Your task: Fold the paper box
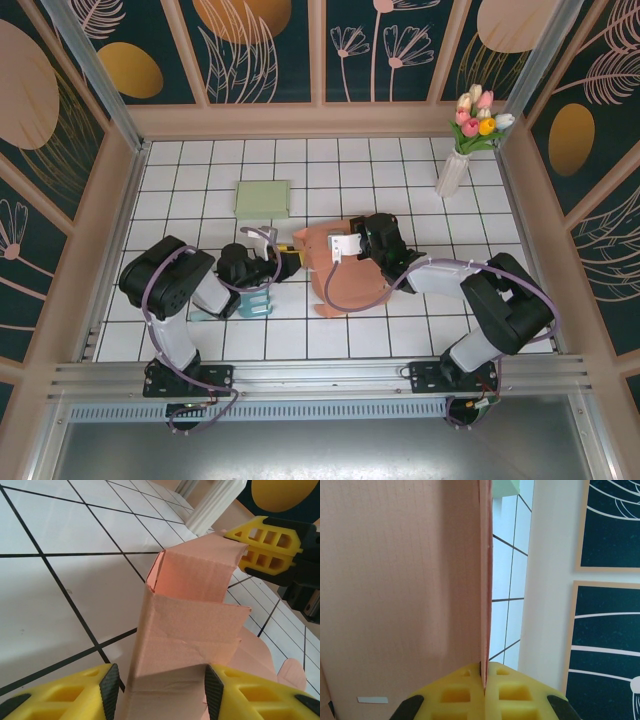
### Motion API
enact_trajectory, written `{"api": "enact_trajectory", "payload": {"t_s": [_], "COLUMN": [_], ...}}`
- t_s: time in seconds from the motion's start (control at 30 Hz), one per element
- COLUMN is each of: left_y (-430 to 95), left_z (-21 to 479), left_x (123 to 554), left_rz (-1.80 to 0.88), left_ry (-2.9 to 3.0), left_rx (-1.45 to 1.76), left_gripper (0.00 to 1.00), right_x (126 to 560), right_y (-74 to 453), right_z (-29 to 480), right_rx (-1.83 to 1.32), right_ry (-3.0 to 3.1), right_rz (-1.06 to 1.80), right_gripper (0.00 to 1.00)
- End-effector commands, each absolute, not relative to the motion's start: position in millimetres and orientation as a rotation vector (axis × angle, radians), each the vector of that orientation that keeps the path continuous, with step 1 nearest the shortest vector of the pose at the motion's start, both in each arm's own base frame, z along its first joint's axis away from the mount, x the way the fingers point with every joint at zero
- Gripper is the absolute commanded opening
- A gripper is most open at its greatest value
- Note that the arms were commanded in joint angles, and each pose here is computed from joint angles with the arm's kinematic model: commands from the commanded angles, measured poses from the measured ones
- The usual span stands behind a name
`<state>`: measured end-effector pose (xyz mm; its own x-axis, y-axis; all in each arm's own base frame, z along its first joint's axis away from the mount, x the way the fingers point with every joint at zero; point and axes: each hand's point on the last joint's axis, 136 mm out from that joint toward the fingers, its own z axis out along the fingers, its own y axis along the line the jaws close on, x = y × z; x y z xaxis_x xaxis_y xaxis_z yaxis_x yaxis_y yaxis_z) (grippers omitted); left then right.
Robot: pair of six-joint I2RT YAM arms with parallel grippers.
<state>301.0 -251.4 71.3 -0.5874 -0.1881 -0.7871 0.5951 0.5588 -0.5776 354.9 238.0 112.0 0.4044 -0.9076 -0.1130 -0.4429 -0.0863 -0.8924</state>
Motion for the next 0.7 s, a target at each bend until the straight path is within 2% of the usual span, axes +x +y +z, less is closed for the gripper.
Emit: {"api": "enact_trajectory", "payload": {"t_s": [0.0, 0.3, 0.67], "left_y": [-261, -275, -284], "left_z": [85, 89, 79], "left_x": [302, 299, 307], "left_rz": [-1.159, -1.147, -0.963], "left_ry": [1.857, 1.858, 1.931], "left_rx": [0.342, 0.358, 0.332], "left_gripper": [0.51, 0.49, 0.46], "right_x": [347, 346, 347], "right_y": [240, 240, 241], "right_z": [95, 95, 98], "right_rx": [-1.757, -1.757, -1.744], "right_ry": [1.221, 1.224, 1.229], "right_rz": [-0.555, -0.554, -0.56], "right_gripper": [0.0, 0.0, 0.0]}}
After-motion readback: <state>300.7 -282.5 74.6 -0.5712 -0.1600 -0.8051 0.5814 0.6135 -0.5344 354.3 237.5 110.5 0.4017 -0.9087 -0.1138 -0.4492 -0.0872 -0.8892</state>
